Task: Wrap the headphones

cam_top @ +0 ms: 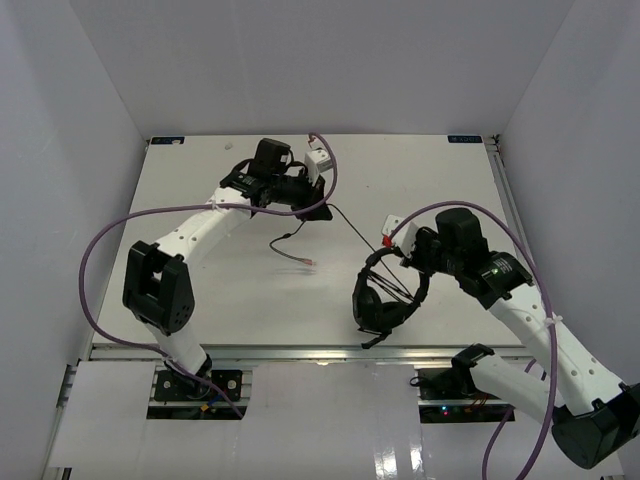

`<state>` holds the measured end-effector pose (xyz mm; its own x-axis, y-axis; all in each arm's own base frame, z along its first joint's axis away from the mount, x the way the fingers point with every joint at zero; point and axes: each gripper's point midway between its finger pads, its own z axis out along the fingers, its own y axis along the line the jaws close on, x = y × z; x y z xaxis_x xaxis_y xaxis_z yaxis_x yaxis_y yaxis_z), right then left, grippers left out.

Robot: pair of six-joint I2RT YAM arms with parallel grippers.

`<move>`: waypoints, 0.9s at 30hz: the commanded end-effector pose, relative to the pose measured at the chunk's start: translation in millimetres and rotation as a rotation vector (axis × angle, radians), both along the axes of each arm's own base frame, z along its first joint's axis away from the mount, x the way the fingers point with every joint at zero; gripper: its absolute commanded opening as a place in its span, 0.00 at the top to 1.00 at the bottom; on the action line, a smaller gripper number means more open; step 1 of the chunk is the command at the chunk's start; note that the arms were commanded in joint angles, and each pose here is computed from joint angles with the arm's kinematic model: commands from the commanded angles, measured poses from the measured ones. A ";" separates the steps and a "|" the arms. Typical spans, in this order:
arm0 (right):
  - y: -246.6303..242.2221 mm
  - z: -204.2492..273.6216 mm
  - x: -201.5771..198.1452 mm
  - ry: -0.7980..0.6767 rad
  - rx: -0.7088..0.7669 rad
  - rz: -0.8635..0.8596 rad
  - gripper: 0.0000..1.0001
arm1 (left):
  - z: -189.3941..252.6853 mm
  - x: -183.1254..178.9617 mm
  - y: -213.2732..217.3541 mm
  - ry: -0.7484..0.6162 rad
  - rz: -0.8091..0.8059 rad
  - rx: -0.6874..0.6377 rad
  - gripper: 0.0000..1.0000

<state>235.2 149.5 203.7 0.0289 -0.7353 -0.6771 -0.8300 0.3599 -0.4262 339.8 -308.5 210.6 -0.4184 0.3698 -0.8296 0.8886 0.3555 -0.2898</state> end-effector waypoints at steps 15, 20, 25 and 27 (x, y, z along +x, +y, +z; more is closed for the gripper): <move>-12.6 43.8 104.6 -0.232 0.122 -0.614 0.92 | 123.4 -98.6 -31.2 0.506 -0.108 -0.396 1.00; -20.4 58.1 122.7 -0.213 0.211 -0.739 0.92 | 136.2 -117.9 -51.5 0.536 -0.139 -0.409 1.00; -25.0 63.8 127.8 -0.211 0.237 -0.775 0.92 | 135.0 -123.0 -53.3 0.548 -0.133 -0.381 1.00; -29.1 66.9 129.6 -0.218 0.249 -0.791 0.92 | 132.2 -121.5 -53.6 0.551 -0.123 -0.366 1.00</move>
<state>350.1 131.1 233.8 -0.3159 -0.5447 -0.7768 -0.3451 0.8287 -0.4407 232.2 -369.8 303.9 -0.8246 0.1887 -0.5334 0.5569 0.1043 -0.8240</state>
